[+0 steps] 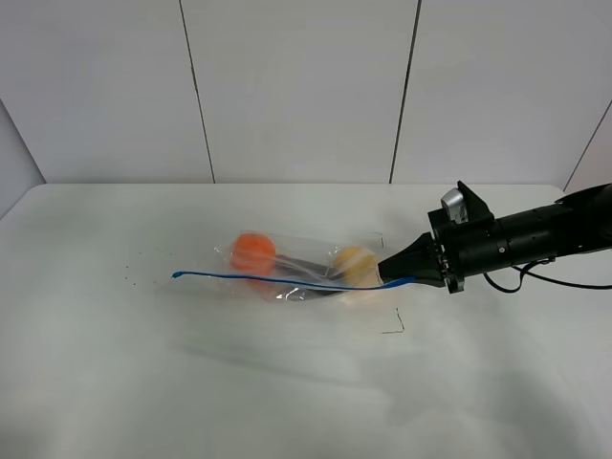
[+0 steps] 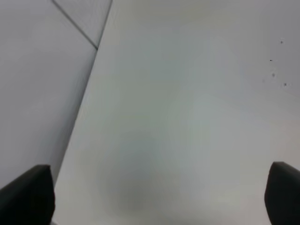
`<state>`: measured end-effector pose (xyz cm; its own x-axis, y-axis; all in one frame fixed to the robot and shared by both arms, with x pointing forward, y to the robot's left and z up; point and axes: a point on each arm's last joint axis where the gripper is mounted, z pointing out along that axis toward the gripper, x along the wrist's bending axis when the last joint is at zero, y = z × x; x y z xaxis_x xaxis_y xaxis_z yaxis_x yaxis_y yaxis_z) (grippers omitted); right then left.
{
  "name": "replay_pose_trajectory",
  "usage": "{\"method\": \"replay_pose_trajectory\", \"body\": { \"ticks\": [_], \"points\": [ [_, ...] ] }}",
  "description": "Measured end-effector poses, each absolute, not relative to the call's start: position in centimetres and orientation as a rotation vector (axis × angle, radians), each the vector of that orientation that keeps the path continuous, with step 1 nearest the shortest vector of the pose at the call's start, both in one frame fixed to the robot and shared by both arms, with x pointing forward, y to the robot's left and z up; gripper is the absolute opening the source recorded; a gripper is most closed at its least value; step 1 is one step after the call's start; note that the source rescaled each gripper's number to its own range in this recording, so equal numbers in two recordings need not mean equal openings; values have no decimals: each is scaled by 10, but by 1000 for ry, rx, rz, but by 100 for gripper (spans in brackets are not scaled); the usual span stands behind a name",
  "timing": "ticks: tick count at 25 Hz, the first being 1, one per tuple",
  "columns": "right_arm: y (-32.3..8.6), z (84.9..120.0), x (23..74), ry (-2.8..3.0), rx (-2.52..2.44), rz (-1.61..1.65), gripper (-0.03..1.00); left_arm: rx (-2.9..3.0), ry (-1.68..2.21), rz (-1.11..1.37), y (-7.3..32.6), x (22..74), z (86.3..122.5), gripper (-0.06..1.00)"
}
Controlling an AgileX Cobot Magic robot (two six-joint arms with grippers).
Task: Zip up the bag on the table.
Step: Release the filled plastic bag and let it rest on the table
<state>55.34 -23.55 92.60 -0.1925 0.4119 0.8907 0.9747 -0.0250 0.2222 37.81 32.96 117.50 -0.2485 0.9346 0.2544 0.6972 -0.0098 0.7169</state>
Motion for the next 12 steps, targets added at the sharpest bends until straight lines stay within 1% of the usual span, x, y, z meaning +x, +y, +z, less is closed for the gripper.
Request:
{"method": "replay_pose_trajectory", "body": {
  "ticks": [7,12],
  "points": [
    [-236,926,553,-1653,-1463,-1196,0,1656,1962,1080,328,353,1170,100],
    [-236,926,553,-1653,-1463,-1196,0,1599,1925,1056,326,325,1156,100]
  ]
}}
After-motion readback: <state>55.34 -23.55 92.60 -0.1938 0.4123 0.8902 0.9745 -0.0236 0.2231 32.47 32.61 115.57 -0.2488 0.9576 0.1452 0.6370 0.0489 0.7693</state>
